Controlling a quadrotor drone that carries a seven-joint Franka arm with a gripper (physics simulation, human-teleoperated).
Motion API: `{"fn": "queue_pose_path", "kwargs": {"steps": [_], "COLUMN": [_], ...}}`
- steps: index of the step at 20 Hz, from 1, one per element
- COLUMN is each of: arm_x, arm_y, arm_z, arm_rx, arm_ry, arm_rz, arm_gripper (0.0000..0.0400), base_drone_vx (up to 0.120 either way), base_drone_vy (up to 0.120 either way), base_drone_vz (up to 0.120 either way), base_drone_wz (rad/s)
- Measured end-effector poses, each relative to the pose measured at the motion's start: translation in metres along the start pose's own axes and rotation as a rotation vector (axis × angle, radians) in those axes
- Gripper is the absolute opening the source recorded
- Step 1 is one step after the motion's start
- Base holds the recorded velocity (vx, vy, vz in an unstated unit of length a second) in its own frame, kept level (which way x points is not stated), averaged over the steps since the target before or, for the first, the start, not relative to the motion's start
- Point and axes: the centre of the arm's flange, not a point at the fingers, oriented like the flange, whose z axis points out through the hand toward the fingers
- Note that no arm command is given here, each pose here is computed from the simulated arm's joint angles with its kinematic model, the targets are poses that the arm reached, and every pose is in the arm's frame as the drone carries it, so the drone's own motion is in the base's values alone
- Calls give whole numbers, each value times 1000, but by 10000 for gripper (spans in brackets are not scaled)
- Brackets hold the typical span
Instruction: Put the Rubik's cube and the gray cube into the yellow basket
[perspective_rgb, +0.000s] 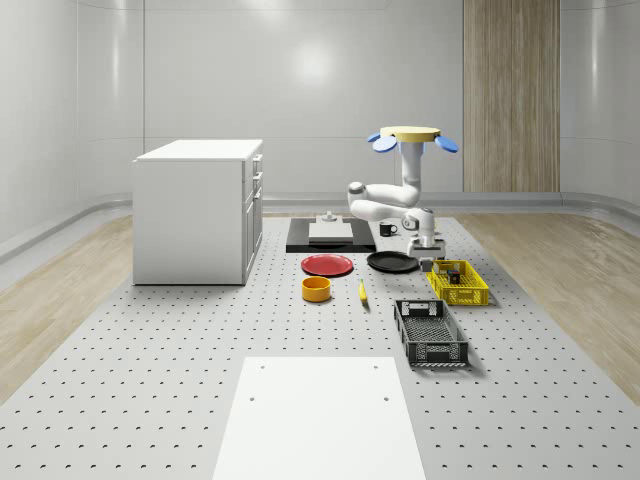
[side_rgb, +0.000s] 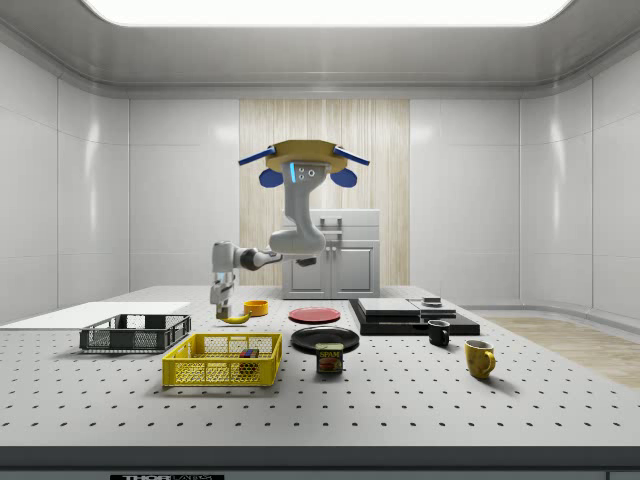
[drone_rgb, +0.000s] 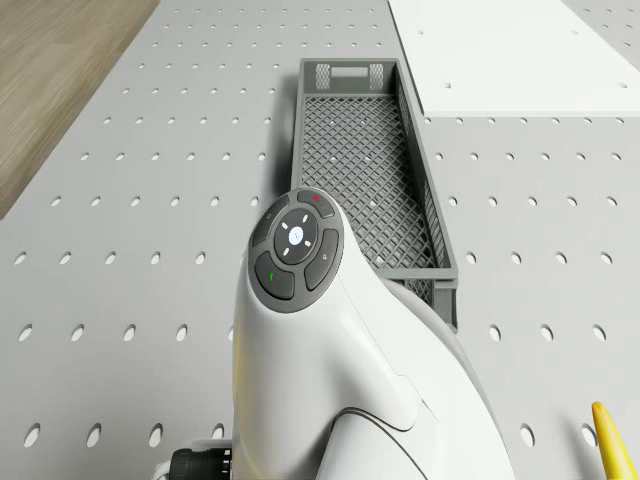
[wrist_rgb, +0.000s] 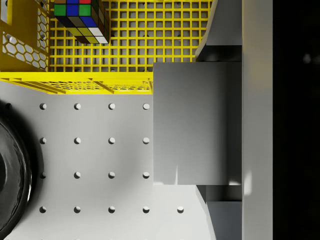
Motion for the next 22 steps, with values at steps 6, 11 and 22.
{"fn": "queue_pose_path", "kwargs": {"steps": [6, 11, 22], "arm_x": [0, 0, 0], "arm_y": [0, 0, 0], "arm_z": [0, 0, 0], "arm_rx": [0, 0, 0], "arm_ry": [0, 0, 0], "arm_rz": [0, 0, 0], "arm_gripper": [251, 251, 251], "base_drone_vx": [0, 0, 0], "base_drone_vy": [120, 120, 120], "base_drone_vz": [0, 0, -80], "base_drone_wz": [0, 0, 0]}}
